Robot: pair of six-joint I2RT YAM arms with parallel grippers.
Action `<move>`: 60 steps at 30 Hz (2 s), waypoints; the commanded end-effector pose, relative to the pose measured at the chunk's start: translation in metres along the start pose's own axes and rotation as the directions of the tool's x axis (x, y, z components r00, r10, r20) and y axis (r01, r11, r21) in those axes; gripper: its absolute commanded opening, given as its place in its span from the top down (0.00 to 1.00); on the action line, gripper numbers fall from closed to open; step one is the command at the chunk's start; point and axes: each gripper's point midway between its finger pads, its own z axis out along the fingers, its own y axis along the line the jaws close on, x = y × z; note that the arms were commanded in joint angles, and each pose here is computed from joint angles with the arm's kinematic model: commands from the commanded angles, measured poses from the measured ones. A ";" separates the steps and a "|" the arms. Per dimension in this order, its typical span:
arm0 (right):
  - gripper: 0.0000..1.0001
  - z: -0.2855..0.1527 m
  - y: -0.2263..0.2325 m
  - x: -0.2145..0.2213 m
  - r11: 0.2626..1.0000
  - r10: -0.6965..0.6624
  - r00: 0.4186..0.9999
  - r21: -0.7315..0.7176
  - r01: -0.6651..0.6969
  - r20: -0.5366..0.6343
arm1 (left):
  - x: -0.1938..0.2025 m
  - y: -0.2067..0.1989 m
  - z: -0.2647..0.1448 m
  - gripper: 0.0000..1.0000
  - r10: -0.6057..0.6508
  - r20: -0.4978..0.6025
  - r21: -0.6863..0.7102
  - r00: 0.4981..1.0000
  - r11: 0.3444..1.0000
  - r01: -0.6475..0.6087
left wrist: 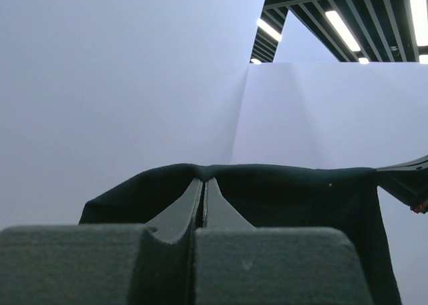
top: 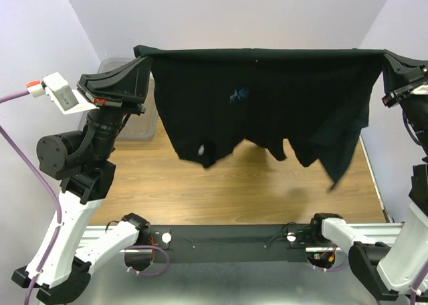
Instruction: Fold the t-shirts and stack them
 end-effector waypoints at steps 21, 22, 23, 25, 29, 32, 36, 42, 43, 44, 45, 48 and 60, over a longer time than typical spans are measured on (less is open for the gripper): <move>1.00 -0.055 0.152 0.452 0.938 -0.091 0.606 -0.272 -0.214 -0.790 | 0.402 0.152 -0.125 1.00 -0.308 -0.704 -0.418 0.640 0.908 -0.023; 1.00 -0.059 0.157 0.466 0.934 -0.095 0.585 -0.275 -0.227 -0.805 | 0.416 0.155 -0.139 1.00 -0.333 -0.720 -0.438 0.609 0.899 -0.027; 0.99 -0.063 0.163 0.474 0.927 -0.098 0.570 -0.283 -0.245 -0.816 | 0.424 0.154 -0.148 1.00 -0.346 -0.729 -0.444 0.590 0.896 -0.023; 0.99 -0.067 0.173 0.482 0.914 -0.086 0.555 -0.287 -0.287 -0.827 | 0.436 0.155 -0.160 1.00 -0.363 -0.739 -0.457 0.567 0.889 -0.026; 0.99 -0.058 0.177 0.464 0.898 -0.061 0.614 -0.311 -0.310 -0.787 | 0.435 0.152 -0.156 1.00 -0.342 -0.743 -0.430 0.575 0.903 -0.019; 1.00 -0.071 0.197 0.432 0.830 -0.118 0.718 -0.465 -0.309 -0.686 | 0.432 0.134 -0.158 1.00 -0.356 -0.753 -0.404 0.554 0.914 0.038; 1.00 -0.124 0.239 0.403 0.601 -0.284 0.832 -0.765 -0.232 -0.476 | 0.435 0.078 -0.194 1.00 -0.420 -0.797 -0.380 0.435 0.907 0.179; 0.93 -0.164 0.248 0.423 0.536 -0.379 0.775 -0.803 -0.261 -0.505 | 0.446 0.016 -0.300 1.00 -0.525 -0.826 -0.480 0.206 0.846 0.233; 0.93 -0.164 0.248 0.426 0.535 -0.377 0.771 -0.801 -0.270 -0.513 | 0.447 0.014 -0.308 1.00 -0.533 -0.824 -0.492 0.191 0.841 0.226; 0.93 -0.163 0.249 0.428 0.541 -0.369 0.765 -0.792 -0.284 -0.527 | 0.447 0.014 -0.315 1.00 -0.540 -0.822 -0.503 0.181 0.837 0.217; 0.94 -0.161 0.249 0.428 0.551 -0.349 0.759 -0.776 -0.307 -0.549 | 0.449 0.018 -0.324 1.00 -0.553 -0.813 -0.522 0.181 0.831 0.191; 0.99 -0.155 0.247 0.434 0.581 -0.319 0.731 -0.734 -0.352 -0.603 | 0.446 0.023 -0.325 1.00 -0.560 -0.801 -0.534 0.213 0.828 0.169; 0.70 -0.176 0.248 0.443 0.552 -0.371 0.677 -0.737 -0.390 -0.636 | 0.438 0.022 -0.318 0.62 -0.499 -0.845 -0.480 0.193 0.866 0.138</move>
